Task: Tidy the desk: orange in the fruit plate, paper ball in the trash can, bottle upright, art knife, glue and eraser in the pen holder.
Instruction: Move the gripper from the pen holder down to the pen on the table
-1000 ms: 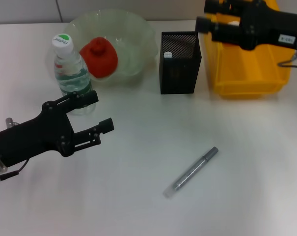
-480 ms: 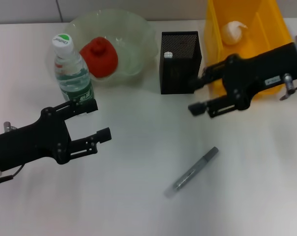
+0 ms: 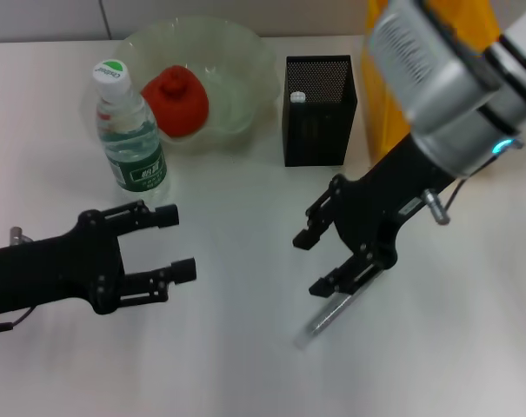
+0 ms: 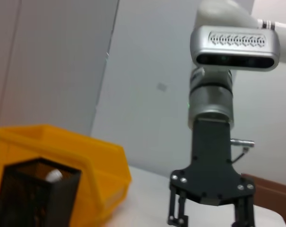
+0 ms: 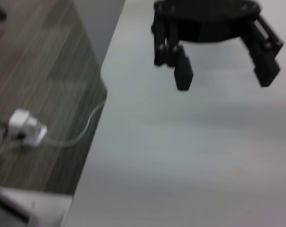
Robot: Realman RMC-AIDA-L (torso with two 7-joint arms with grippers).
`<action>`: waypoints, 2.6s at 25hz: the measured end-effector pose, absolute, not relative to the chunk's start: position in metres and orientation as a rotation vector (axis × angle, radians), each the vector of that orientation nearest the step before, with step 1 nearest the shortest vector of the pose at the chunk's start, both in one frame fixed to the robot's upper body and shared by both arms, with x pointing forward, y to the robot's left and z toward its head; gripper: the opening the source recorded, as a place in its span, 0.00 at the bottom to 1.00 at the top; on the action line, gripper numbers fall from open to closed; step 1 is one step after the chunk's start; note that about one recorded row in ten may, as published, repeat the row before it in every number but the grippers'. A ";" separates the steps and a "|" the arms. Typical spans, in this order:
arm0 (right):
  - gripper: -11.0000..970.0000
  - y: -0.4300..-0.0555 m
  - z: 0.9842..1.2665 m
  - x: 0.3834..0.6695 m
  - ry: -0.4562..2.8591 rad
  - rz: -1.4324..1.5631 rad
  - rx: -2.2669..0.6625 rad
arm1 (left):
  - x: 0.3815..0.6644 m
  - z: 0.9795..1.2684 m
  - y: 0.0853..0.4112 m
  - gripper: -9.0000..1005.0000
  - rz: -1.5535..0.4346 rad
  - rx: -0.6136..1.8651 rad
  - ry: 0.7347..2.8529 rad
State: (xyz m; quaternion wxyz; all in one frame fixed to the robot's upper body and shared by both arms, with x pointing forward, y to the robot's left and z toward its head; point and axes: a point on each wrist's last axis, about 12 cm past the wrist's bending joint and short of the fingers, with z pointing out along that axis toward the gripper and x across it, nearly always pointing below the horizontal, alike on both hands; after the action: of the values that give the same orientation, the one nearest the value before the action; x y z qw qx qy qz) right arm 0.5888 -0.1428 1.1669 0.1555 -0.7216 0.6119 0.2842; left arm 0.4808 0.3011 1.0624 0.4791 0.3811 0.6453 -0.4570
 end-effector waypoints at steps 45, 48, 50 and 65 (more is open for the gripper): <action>0.45 -0.083 1.121 0.563 1.500 0.376 -2.619 | 0.483 1.062 0.303 0.78 -1.098 0.896 1.600; 0.39 -0.083 1.120 0.562 1.500 0.378 -2.620 | 0.483 1.062 0.303 0.78 -1.099 0.895 1.600; 0.37 -0.082 1.120 0.561 1.499 0.383 -2.621 | 0.482 1.062 0.303 0.78 -1.100 0.893 1.602; 0.28 -0.083 1.118 0.561 1.517 0.384 -2.608 | 0.482 1.061 0.304 0.78 -1.099 0.888 1.603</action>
State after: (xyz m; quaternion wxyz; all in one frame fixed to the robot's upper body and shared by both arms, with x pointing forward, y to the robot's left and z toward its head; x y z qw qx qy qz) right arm 0.5606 -0.0829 1.1179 0.0501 -0.8565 0.4981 0.1260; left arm 0.4817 0.3036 1.0612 0.4814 0.3642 0.6575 -0.4508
